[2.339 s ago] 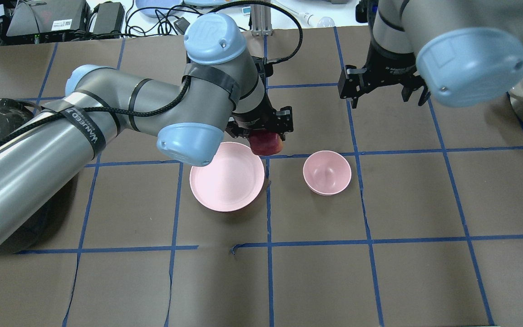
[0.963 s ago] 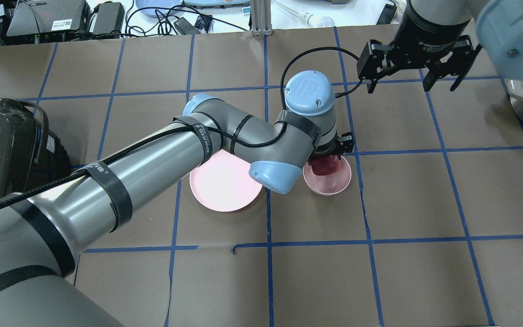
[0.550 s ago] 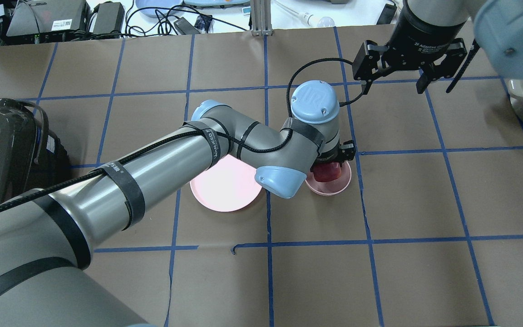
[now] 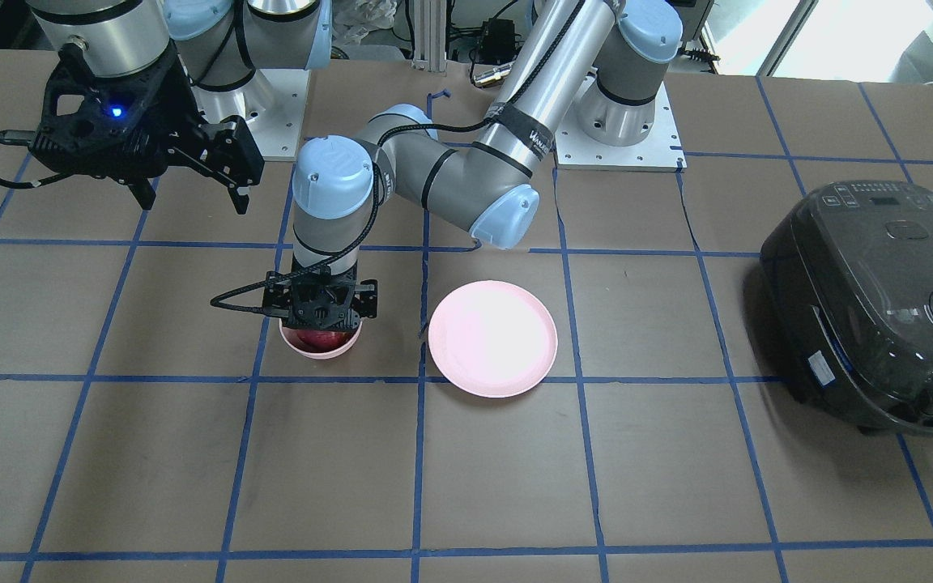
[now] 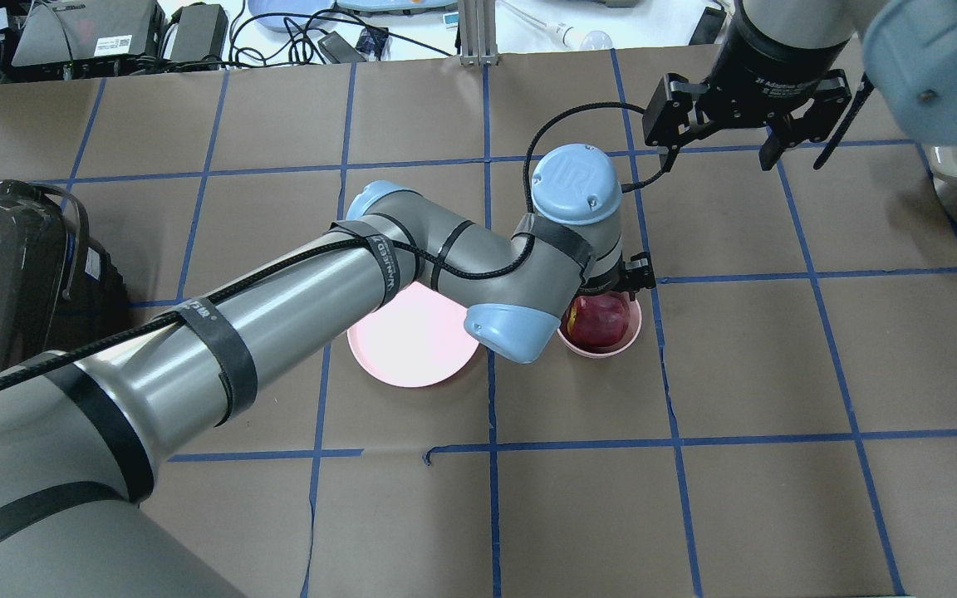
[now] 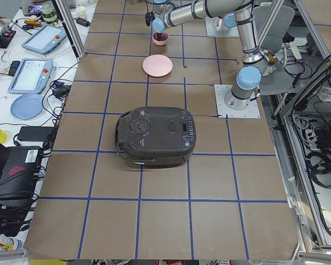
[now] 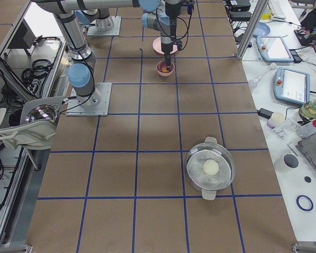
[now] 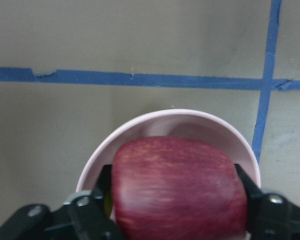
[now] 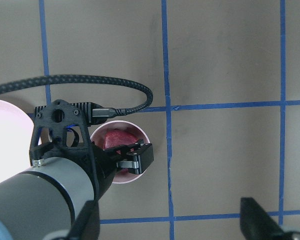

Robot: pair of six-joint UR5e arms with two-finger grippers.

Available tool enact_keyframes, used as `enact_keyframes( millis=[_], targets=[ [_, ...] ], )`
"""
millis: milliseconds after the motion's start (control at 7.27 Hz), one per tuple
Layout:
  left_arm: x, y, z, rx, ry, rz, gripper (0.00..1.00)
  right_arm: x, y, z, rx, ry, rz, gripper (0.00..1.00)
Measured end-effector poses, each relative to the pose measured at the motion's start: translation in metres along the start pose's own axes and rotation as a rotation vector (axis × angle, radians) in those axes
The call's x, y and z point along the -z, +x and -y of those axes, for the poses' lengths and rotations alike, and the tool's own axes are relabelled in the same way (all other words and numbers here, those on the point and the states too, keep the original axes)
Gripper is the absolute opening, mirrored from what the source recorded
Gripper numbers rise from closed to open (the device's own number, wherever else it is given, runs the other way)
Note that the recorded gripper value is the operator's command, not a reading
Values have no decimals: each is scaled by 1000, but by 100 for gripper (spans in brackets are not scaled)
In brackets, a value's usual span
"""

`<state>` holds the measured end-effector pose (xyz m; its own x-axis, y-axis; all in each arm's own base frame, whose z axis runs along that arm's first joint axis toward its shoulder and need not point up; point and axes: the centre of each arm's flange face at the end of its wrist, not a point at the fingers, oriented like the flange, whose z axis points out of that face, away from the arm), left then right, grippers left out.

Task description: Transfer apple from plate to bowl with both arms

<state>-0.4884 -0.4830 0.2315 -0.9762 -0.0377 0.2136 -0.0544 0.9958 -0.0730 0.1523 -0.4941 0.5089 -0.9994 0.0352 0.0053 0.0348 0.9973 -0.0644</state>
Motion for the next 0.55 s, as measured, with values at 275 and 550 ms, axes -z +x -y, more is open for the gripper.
enact_keyframes(
  millis=[275,550],
  targets=[
    [43,-11,11,-42,32,-18,100,0,1,0,-5,2,-10,100],
    [88,-56,32,-134,41,2,100,0,1,2,-9,10,-10,100]
  ],
)
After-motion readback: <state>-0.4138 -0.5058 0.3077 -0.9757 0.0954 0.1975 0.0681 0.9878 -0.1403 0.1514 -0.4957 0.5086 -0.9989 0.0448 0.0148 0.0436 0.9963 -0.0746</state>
